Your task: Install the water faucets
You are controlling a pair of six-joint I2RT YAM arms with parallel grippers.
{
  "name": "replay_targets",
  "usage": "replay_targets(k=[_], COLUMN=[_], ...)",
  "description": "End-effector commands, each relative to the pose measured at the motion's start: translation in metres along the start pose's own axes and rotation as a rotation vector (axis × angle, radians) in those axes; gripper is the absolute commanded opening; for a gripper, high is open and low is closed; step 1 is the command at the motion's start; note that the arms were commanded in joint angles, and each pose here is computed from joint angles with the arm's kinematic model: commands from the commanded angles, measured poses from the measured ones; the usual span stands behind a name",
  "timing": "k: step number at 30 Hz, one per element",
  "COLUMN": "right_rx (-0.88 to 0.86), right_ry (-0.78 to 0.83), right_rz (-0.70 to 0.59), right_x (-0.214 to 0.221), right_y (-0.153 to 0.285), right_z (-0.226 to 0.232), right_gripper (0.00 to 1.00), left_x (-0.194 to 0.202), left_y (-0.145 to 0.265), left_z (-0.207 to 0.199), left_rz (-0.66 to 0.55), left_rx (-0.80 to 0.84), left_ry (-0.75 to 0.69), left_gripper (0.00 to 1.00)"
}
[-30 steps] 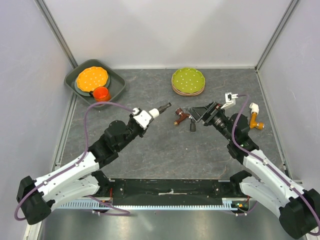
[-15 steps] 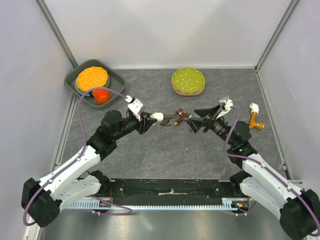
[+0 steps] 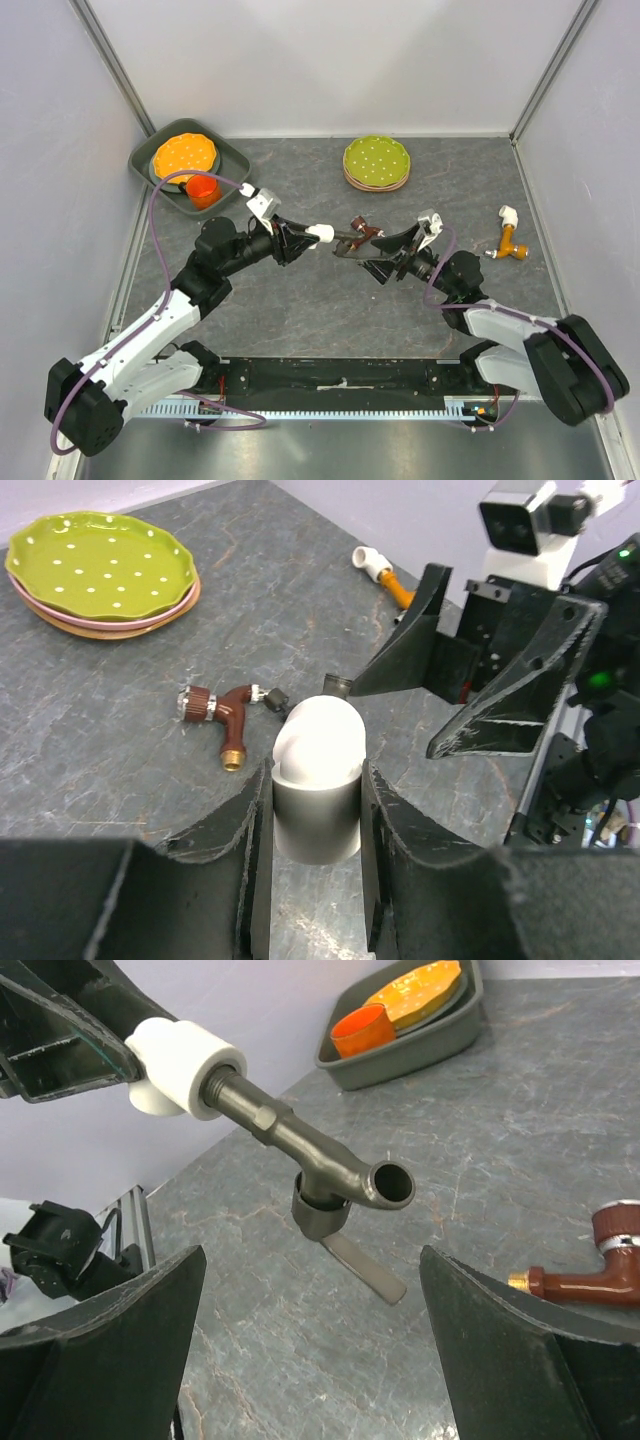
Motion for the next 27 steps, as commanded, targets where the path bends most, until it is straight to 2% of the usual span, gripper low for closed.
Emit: replay_targets(k=[1,5,7,11,22,27], right_rx=[-0.18,-0.244,-0.289,-0.388,-0.482,-0.516], right_ry=[0.059,0.001,0.013,0.017,0.078,0.099], right_rz=[-0.064,-0.049,-0.069,-0.026,-0.04,-0.054], right_x=[-0.01,-0.006,-0.011,-0.015,-0.033,-0.041], right_y=[-0.004,-0.01,-0.014,-0.019,-0.021,-0.021], right_z=[0.013,0.01,0.013,0.02,0.039,0.047], right_gripper=[0.94,0.93,0.93,0.91,0.89,0.84], left_x=[-0.034,-0.038,-0.041,-0.042,-0.041,-0.04], left_y=[0.003,0.006,0.008,0.009,0.006,0.005], left_z=[-0.009,-0.012,-0.014,-0.017,-0.021,-0.022], left_rz=[-0.167,-0.191,-0.205,-0.214,-0.212,-0.208], left_rx=[0.074,0.096,0.112,0.143,0.201,0.213], left_ry=[0.016,0.026,0.024,0.032,0.066,0.071], left_gripper=[0.02,0.02,0.02,0.02,0.02,0.02])
Point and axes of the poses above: each gripper's point midway between its finger pads, its own y axis back along the fingers, its own z axis along the line the jaws close on, x = y × z, the point moved 9 cm from there along y, back along the fingers, and after that the axes turned 12 degrees about -y, right-handed, at the moved point
